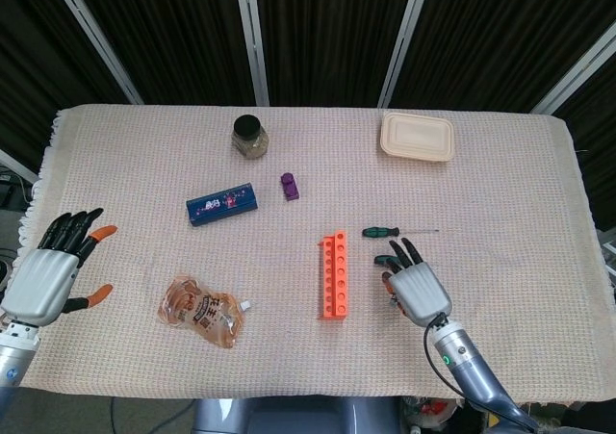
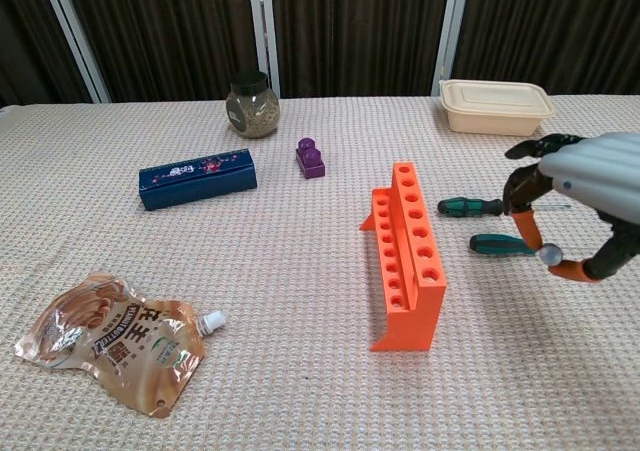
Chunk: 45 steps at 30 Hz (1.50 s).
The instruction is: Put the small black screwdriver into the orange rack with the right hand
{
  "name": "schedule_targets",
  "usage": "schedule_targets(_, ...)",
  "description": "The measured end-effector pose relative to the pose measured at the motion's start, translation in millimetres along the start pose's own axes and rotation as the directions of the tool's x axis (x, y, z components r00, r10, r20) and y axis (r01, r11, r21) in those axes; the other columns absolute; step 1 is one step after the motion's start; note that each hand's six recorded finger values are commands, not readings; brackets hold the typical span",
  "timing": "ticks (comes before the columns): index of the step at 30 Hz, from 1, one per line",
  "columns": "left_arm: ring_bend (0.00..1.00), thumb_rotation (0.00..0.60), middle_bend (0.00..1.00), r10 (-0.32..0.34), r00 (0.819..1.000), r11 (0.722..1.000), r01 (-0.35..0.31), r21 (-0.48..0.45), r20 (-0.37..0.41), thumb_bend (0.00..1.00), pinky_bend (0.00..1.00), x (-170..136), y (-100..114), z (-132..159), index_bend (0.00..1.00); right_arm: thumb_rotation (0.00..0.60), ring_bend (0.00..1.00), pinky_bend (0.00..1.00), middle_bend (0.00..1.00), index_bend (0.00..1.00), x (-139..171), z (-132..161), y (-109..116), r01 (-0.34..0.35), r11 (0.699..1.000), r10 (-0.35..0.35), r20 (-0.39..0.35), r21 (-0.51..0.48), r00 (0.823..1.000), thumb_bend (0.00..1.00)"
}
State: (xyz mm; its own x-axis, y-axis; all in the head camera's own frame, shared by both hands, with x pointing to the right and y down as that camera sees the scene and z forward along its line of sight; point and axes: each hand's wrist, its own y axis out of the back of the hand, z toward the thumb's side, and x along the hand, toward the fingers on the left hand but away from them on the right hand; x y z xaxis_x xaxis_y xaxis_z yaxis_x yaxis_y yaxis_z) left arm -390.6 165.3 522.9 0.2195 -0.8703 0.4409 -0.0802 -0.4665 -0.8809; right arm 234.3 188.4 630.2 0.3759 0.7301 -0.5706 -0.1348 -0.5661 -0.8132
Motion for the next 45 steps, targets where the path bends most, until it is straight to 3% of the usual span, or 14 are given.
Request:
schedule_targets(5,0.00,0.600,0.00,-0.015,1.000,1.000,0.015,0.000,0.015,0.21,0.00,0.4,-3.1,5.5,0.18,0.600,0.01,0.01,0.31,0.68,6.9,-6.4,23.3,-0.026,0.973,0.024,-0.009,-0.231,1.000,0.27)
schedule_targets(8,0.00,0.600,0.00,-0.023,0.999,1.000,0.023,0.005,0.025,0.21,0.00,0.1,-5.1,8.8,0.18,0.600,0.02,0.01,0.32,0.68,9.7,-10.8,35.7,-0.053,0.920,0.048,-0.021,-0.389,0.999,0.27)
schedule_targets(11,0.00,0.600,0.00,-0.036,0.999,0.999,0.035,0.012,0.039,0.20,0.00,-0.5,-8.5,13.1,0.18,0.600,0.03,0.01,0.33,0.69,11.4,-14.1,46.5,-0.083,0.838,0.073,-0.040,-0.540,0.997,0.28)
schedule_targets(15,0.00,0.600,0.00,-0.055,0.997,0.998,0.054,0.016,0.051,0.21,0.00,-2.2,-14.5,18.3,0.18,0.600,0.03,0.01,0.33,0.69,12.1,-17.7,59.5,-0.125,0.686,0.105,-0.072,-0.717,0.992,0.30)
schedule_targets(20,0.00,0.600,0.00,-0.076,0.996,0.997,0.076,0.016,0.048,0.21,0.00,-3.9,-21.9,19.7,0.18,0.600,0.04,0.01,0.34,0.70,10.6,-20.7,75.5,-0.165,0.507,0.127,-0.116,-0.846,0.985,0.30)
schedule_targets(24,0.00,0.600,0.00,-0.092,0.995,0.996,0.091,0.025,0.048,0.21,0.00,-4.8,-27.3,20.9,0.18,0.600,0.04,0.01,0.34,0.70,8.2,-21.9,89.3,-0.185,0.410,0.124,-0.146,-0.893,0.981,0.30)
schedule_targets(27,0.00,0.600,0.00,-0.094,0.994,0.995,0.093,0.025,0.046,0.21,0.00,-4.6,-29.9,21.7,0.18,0.600,0.04,0.01,0.34,0.71,6.3,-21.7,98.4,-0.202,0.363,0.114,-0.172,-0.909,0.978,0.30)
schedule_targets(30,0.00,0.600,0.00,-0.086,0.995,0.996,0.084,0.025,0.043,0.21,0.00,-3.9,-29.0,21.3,0.17,0.600,0.04,0.01,0.34,0.71,4.7,-19.9,104.9,-0.224,0.333,0.106,-0.200,-0.916,0.974,0.30)
schedule_targets(32,0.00,0.600,0.00,-0.082,0.996,0.996,0.081,0.026,0.040,0.21,0.00,-3.3,-28.5,20.7,0.17,0.600,0.04,0.01,0.34,0.71,3.7,-18.3,107.6,-0.240,0.329,0.102,-0.219,-0.913,0.970,0.30)
schedule_targets(45,0.00,0.600,0.00,-0.073,0.997,0.997,0.073,0.021,0.024,0.21,0.00,-2.2,-26.0,15.9,0.17,0.600,0.04,0.01,0.34,0.71,-0.1,-8.1,107.2,-0.306,0.356,0.109,-0.286,-0.883,0.952,0.30)
